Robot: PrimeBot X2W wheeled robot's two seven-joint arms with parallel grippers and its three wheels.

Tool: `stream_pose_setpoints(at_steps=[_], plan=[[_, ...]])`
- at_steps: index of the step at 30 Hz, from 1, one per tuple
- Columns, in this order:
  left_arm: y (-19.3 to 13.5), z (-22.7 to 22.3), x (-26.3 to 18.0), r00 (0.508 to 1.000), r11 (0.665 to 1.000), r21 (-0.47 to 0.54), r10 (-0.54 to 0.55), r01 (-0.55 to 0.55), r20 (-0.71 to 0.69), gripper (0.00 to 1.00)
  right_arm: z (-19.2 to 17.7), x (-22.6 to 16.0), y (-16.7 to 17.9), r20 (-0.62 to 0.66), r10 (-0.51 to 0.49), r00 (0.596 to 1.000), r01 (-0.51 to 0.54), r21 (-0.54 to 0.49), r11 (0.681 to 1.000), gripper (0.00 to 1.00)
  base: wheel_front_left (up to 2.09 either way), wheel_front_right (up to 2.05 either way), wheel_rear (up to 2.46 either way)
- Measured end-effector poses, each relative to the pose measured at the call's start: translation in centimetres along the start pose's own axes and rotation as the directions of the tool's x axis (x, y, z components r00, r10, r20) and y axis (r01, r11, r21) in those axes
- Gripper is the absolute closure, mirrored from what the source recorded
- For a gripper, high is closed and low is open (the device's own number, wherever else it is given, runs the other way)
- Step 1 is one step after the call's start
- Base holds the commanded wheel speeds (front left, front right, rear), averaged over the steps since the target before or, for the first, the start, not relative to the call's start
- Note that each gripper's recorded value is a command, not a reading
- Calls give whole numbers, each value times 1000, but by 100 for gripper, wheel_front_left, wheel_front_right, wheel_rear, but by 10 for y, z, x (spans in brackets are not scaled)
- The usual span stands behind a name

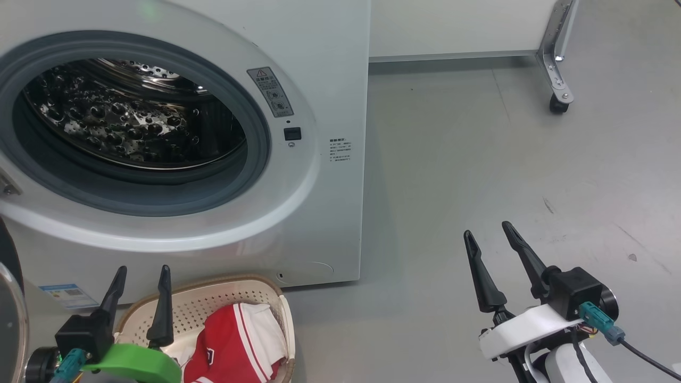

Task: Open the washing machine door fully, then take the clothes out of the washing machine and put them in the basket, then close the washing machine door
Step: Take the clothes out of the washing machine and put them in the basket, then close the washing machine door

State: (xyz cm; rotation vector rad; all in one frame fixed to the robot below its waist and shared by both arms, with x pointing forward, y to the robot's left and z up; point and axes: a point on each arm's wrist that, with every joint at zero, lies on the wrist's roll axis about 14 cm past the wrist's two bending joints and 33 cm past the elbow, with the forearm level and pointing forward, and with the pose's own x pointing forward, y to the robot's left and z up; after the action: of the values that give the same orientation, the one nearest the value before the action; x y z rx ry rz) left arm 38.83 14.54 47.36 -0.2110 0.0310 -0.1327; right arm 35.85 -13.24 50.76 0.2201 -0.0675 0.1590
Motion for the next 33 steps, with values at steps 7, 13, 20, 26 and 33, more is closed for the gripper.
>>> stream_pose_setpoints(at_steps=[7, 13, 20, 26, 33], plan=[[-3, 2, 0, 1000, 1000, -1, -7, 7, 6, 0, -1, 0, -1, -3, -3, 1000, 3, 0, 1000, 0, 0, 0, 0], [-3, 3, 0, 1000, 1000, -8, -8, 8, 13, 0, -2, 0, -1, -6, -3, 1000, 3, 1, 1000, 0, 0, 0, 0], [-3, 0, -1, 1000, 1000, -20, -5, 5, 6, 0, -3, 1, -2, -10, -3, 1000, 3, 2, 1000, 0, 0, 0, 0], [-5, 1, -1, 1000, 1000, -22, -11, 11, 8, 0, -3, 1, -2, -10, -2, 1000, 2, 2, 1000, 0, 0, 0, 0], [-9, 2, -1, 1000, 999, -27, -21, 21, 11, 0, -2, 0, -2, -5, -3, 1000, 3, 1, 1000, 0, 0, 0, 0]])
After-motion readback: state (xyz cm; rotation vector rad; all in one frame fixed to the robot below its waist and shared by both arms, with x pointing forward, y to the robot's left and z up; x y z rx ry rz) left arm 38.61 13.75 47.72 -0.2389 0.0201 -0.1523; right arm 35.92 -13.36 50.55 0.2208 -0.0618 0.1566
